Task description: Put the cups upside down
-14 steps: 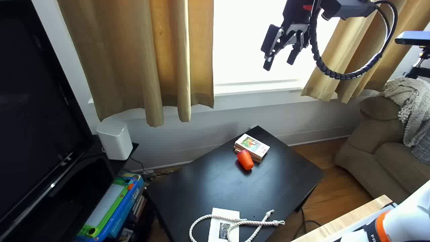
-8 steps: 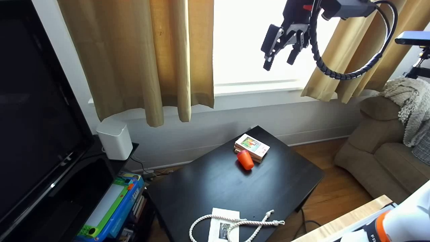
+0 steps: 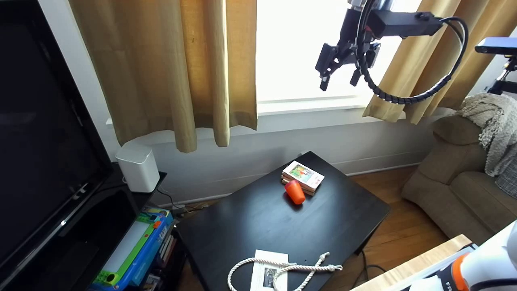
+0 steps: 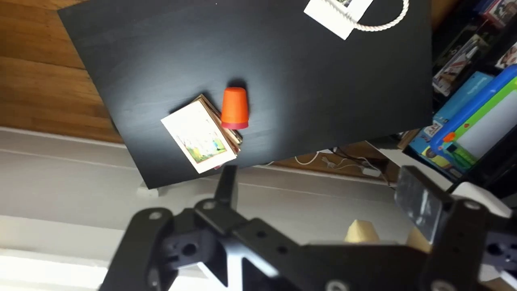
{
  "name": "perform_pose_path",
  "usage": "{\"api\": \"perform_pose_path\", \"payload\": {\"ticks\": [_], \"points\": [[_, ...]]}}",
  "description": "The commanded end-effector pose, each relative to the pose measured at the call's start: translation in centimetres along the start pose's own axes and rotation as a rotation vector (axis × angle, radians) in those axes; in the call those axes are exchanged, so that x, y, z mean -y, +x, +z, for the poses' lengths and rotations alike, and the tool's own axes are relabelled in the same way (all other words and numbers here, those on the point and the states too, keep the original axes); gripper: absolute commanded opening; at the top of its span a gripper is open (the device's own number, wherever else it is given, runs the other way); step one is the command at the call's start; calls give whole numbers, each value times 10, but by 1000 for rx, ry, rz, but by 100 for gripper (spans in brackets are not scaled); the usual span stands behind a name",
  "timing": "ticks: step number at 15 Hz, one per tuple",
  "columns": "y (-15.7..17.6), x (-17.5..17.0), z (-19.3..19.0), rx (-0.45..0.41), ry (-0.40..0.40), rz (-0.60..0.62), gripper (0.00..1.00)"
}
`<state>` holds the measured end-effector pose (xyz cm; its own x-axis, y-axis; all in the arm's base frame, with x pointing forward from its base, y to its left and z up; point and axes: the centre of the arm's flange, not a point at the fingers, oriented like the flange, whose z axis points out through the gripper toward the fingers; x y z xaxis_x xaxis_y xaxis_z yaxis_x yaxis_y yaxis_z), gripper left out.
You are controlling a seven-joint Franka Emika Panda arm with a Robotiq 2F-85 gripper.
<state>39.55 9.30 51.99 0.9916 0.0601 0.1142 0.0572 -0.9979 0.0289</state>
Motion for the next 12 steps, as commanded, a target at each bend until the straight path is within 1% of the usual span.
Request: {"api": "perform_pose_path", "payload": {"ticks": [1, 2, 4, 5, 6, 7, 10, 11, 12], "points": [[40, -12, 56, 38, -42, 82, 100], [46, -14, 74, 49, -38, 87, 100], [55, -13, 116, 57, -56, 96, 100], [58, -12, 137, 64, -44, 97, 100], [60, -11, 158, 66, -46, 102, 100], [63, -10, 182, 52, -64, 111, 100], [66, -4, 241, 54, -47, 128, 100], [65, -4, 264, 59, -30, 139, 100], [65, -3, 283, 59, -41, 134, 100]]}}
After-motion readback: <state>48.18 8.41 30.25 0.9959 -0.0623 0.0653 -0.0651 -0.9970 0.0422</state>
